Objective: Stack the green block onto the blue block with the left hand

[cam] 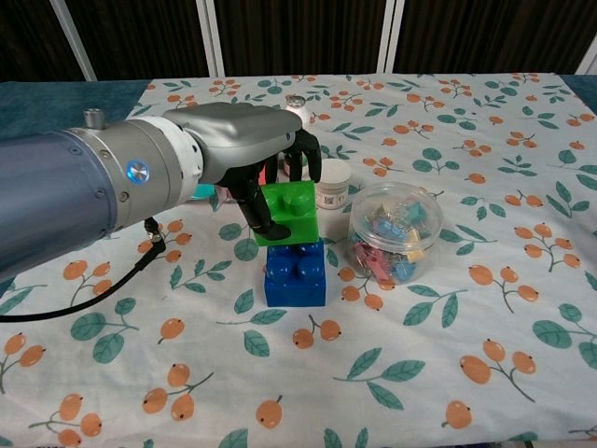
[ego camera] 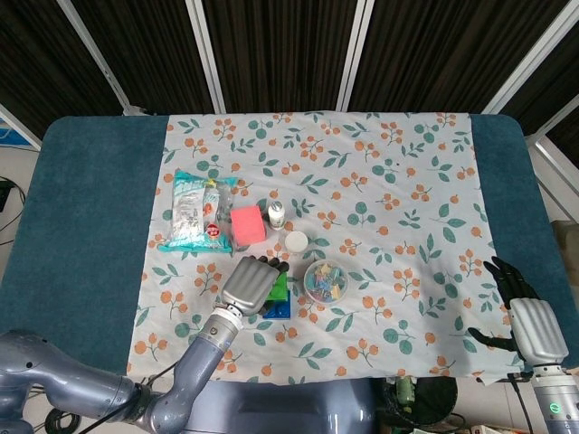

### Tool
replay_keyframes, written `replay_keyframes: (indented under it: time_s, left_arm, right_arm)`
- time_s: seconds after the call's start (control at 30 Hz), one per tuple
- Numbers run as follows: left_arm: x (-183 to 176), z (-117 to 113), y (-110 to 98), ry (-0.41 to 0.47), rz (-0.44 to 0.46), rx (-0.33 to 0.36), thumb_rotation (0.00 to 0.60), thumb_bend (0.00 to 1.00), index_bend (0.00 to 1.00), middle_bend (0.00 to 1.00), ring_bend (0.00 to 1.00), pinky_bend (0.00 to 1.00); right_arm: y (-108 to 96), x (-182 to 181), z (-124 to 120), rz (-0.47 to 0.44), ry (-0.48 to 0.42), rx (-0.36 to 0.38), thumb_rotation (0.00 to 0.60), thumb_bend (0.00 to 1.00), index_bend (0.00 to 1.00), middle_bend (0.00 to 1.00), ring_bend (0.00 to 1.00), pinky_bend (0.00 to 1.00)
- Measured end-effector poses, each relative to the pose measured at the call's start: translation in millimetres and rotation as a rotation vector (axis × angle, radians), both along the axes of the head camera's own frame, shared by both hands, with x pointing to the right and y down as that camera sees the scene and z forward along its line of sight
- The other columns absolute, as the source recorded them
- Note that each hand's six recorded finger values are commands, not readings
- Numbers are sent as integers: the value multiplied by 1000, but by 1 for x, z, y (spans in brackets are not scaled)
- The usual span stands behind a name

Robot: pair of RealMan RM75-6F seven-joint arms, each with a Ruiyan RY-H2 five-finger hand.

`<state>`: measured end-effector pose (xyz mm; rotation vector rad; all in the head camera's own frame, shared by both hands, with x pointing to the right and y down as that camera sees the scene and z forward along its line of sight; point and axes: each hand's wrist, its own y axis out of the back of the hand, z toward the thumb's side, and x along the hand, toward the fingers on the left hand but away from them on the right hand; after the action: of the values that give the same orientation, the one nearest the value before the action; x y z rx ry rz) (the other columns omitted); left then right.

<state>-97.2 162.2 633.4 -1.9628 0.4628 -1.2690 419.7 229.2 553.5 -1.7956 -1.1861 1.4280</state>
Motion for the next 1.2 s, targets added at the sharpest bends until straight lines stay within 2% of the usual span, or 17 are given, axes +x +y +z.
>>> replay_keyframes:
  time_s: [0.83, 1.03, 1.13, 1.2]
  left_arm:
    - [11, 25, 14, -39, 17, -41, 600, 343, 462, 493, 403, 476]
    - [11, 25, 15, -35, 15, -39, 600, 343, 458, 488, 403, 475]
    - [11, 23, 14, -33, 16, -33, 600, 319, 419, 438, 365, 443]
    - [10, 22, 13, -32, 19, -27, 600, 259, 347, 346, 274, 378]
  right_arm:
    - [0, 0, 0, 12, -12, -6, 600, 118, 0, 0, 0, 204]
    - [-1, 0, 0, 14, -16, -7, 600, 118, 0, 0, 0, 204]
    - [0, 0, 0, 15, -16, -9, 600, 118, 0, 0, 0, 204]
    - [0, 0, 0, 15, -17, -9, 600, 118, 0, 0, 0, 204]
